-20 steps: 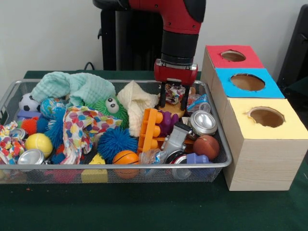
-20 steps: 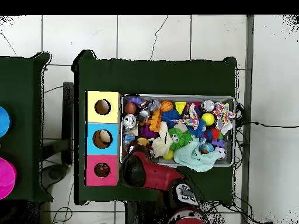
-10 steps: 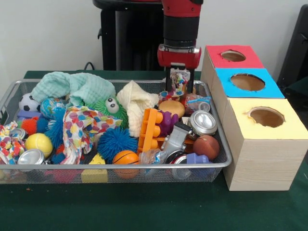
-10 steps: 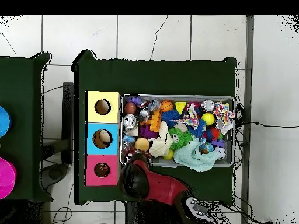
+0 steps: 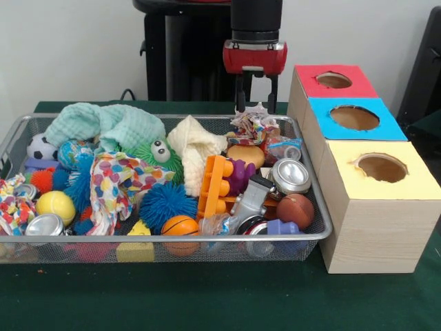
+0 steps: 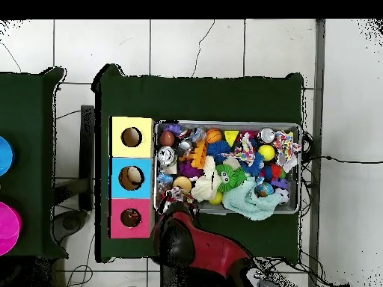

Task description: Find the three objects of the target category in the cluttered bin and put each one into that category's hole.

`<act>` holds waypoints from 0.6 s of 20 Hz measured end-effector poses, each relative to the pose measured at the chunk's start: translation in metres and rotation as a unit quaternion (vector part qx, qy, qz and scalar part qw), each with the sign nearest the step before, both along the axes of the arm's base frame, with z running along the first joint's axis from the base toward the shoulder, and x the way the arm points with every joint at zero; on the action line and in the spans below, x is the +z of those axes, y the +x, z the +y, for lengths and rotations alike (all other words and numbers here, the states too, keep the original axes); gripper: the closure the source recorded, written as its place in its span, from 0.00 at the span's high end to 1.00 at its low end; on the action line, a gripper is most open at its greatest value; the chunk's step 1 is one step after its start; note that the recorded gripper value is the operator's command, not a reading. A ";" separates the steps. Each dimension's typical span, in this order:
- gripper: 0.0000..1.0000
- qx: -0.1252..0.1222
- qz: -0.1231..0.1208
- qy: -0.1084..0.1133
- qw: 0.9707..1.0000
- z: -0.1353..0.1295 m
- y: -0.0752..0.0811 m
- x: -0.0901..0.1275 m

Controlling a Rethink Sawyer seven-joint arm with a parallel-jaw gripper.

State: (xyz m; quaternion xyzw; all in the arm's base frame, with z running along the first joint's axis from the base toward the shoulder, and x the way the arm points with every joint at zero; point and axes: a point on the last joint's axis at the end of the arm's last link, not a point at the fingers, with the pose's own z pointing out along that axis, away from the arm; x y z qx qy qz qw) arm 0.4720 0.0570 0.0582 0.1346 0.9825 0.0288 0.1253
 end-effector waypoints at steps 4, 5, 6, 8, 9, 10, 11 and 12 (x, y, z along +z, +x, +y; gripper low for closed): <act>1.00 0.002 -0.017 -0.003 1.000 0.003 -0.003 -0.015; 1.00 0.003 -0.017 -0.002 1.000 0.005 -0.006 -0.021; 1.00 0.002 -0.015 -0.001 1.000 0.007 -0.009 -0.026; 1.00 0.002 -0.010 0.002 1.000 0.010 -0.015 -0.038; 1.00 0.001 0.006 0.008 1.000 0.015 -0.026 -0.055; 1.00 0.000 0.014 0.011 1.000 0.017 -0.031 -0.063; 1.00 0.000 0.021 0.014 1.000 0.019 -0.036 -0.070; 1.00 -0.002 0.020 0.014 1.000 0.018 -0.034 -0.076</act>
